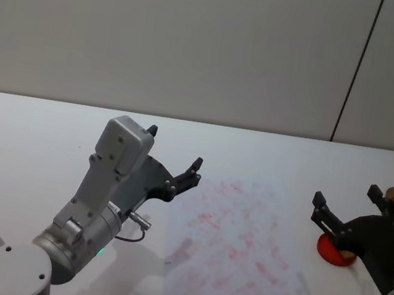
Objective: Use the one hand to pick up the stamp and affix it onto the A4 paper.
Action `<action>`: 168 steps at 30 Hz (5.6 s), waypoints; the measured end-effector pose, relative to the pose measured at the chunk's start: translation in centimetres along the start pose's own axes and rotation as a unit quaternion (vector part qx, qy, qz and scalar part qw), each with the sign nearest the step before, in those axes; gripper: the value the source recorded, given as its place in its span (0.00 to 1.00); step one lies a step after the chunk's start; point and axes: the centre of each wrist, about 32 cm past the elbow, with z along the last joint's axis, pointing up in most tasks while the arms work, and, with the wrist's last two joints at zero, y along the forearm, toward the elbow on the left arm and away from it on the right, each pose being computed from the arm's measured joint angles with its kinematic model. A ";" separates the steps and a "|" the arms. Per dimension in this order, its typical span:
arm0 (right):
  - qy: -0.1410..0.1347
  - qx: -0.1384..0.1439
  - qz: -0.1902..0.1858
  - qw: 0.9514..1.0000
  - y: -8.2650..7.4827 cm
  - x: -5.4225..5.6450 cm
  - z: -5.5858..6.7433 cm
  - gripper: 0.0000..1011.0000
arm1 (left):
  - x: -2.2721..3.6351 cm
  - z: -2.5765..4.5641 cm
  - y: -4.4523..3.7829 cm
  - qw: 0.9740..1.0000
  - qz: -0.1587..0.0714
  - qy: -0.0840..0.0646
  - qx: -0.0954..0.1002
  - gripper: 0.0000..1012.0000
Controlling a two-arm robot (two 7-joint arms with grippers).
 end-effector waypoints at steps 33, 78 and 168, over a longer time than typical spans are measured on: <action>-0.002 -0.039 0.005 0.999 0.1 1.6 -0.4 0.99 | 0.00 0.00 0.00 1.000 0.000 0.000 0.000 0.98; 0.026 -0.162 0.023 0.986 3.0 6.5 -4.2 0.85 | 0.00 0.00 0.00 1.000 0.000 0.000 0.000 0.98; 0.007 -0.167 0.188 0.968 8.6 -0.8 -4.8 0.22 | 0.00 0.00 0.00 1.000 0.000 0.000 0.000 0.98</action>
